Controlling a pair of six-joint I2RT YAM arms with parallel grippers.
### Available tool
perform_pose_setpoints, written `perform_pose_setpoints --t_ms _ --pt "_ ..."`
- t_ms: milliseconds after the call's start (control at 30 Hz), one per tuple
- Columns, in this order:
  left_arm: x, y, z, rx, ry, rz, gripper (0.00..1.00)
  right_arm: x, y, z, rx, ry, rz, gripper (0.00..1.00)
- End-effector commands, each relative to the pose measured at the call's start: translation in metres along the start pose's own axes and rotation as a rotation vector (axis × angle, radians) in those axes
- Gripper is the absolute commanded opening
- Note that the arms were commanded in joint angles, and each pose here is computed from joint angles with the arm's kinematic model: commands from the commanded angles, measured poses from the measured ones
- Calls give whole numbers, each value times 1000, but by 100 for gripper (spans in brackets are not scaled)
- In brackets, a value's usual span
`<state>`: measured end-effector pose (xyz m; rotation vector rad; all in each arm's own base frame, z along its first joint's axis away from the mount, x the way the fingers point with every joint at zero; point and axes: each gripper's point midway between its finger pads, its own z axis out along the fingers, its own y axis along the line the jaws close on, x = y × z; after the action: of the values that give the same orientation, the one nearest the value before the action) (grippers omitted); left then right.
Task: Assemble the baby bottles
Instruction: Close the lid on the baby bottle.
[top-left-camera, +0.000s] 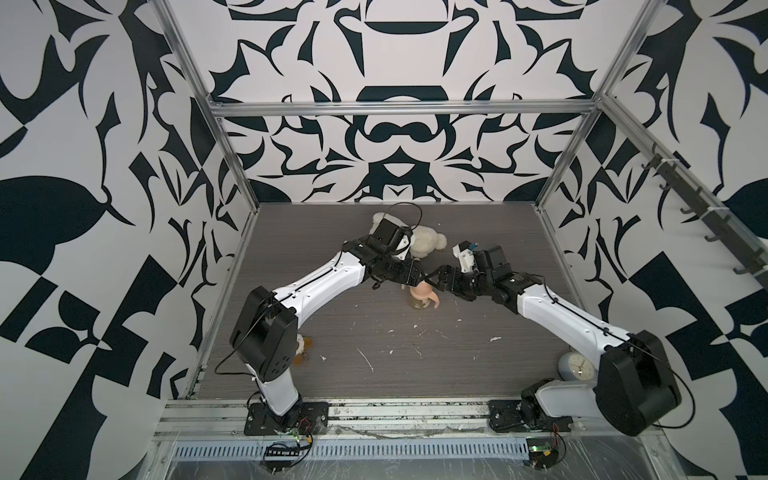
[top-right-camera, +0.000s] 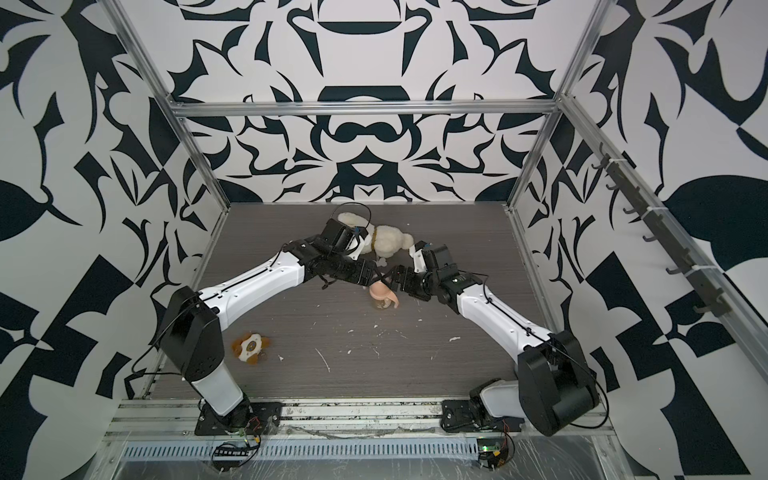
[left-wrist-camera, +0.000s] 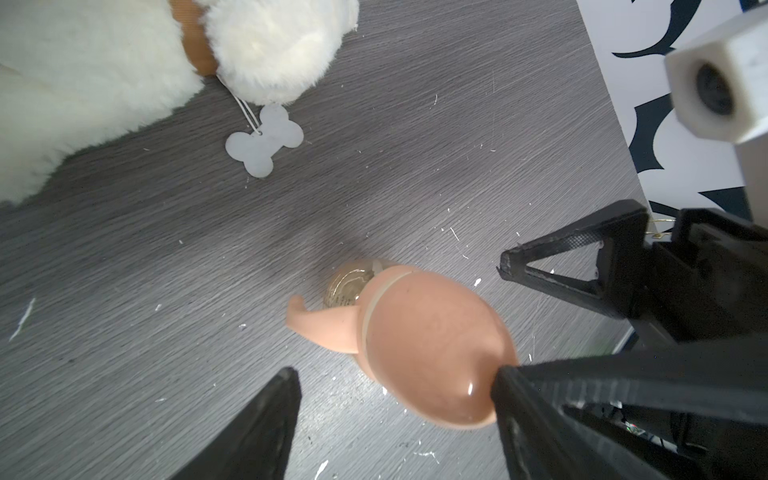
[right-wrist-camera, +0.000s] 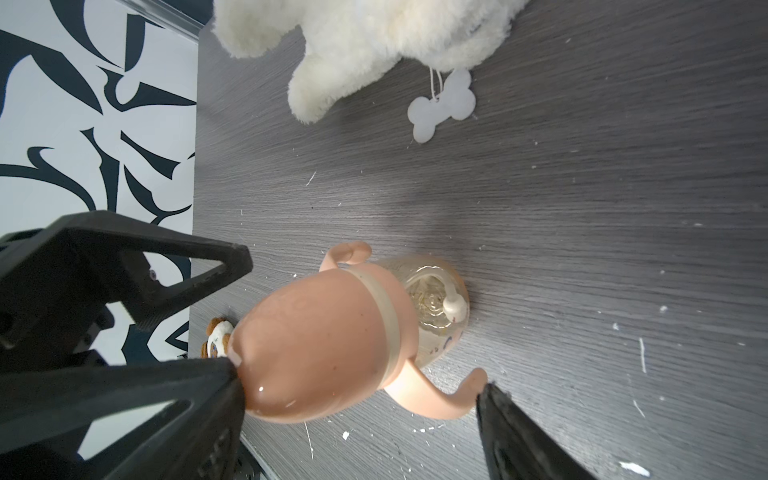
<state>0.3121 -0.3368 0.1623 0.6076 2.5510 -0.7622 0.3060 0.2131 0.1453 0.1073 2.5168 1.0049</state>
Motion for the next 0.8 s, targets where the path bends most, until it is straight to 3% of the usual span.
perform_pose_setpoints --t_ms 0,133,267,400,633,767 --pt "31 17 14 -70 116 -9 77 28 -45 2 176 81 43 87" --pt "21 12 10 -62 97 6 83 8 -28 -6 151 28 -35 91" --pt "7 2 0 -35 56 27 100 -21 4 -27 88 -110 -149 98" --pt "-7 -9 -15 -7 6 54 100 -35 27 -54 50 -209 -249 100" --pt "-20 -19 -43 -5 -69 67 99 -33 36 -77 41 -260 -323 100" --pt "-36 -19 -93 -60 -253 141 100 -40 31 -105 134 -345 -429 100"
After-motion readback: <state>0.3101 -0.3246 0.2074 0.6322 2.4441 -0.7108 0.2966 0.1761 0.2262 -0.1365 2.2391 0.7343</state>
